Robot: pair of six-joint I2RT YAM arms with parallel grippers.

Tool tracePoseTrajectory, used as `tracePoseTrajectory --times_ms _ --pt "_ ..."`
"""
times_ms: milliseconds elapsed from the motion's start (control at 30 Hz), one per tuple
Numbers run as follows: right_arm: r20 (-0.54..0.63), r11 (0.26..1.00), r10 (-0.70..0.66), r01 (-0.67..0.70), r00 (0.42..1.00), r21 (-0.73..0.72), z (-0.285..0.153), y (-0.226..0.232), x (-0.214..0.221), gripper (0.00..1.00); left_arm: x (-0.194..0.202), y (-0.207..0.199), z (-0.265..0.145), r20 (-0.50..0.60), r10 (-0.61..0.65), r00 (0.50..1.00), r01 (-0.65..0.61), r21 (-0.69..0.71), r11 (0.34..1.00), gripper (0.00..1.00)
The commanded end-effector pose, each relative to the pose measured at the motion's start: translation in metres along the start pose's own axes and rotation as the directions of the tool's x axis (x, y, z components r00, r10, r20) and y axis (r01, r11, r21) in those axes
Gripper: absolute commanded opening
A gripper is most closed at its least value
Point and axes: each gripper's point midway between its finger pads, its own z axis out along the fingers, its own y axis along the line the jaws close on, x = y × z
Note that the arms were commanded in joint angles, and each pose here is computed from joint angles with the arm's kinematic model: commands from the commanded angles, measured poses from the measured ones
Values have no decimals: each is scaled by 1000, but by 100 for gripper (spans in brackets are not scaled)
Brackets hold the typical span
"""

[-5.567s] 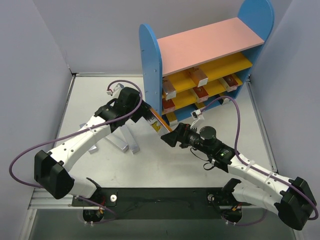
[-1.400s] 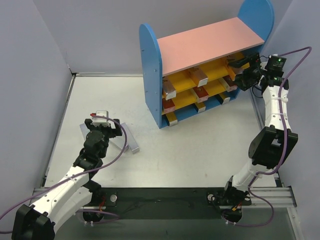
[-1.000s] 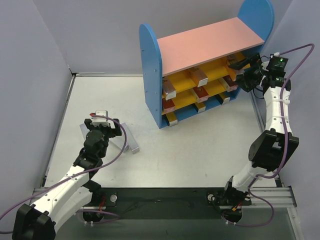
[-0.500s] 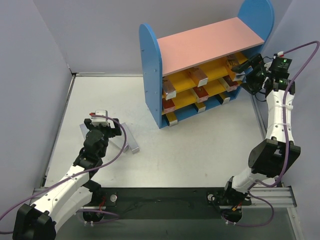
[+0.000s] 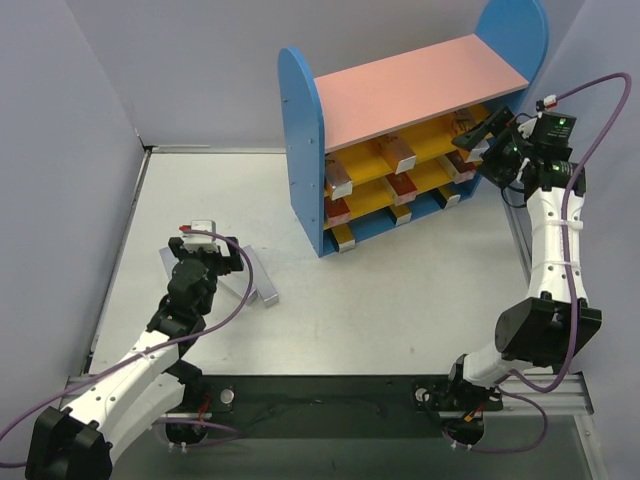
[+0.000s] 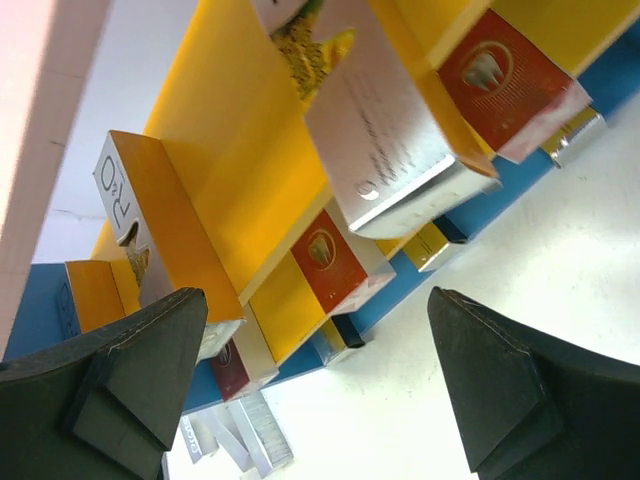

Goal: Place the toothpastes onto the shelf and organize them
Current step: Adjust the toothpaste on the shelf.

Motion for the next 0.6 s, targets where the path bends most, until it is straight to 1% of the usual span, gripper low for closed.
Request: tracePoseTrajectory --times_ms 0,300,567 --pt "65 996 -77 80 995 -50 7 20 -23 100 -23 -4 3 68 -46 997 45 13 999 97" --pt "91 987 -137 144 986 -74 31 24 -41 99 -23 -3 3 70 -45 997 45 6 999 97" --pt "116 974 -184 197 976 -109 41 33 -55 100 -23 -2 4 70 -43 997 43 4 999 97"
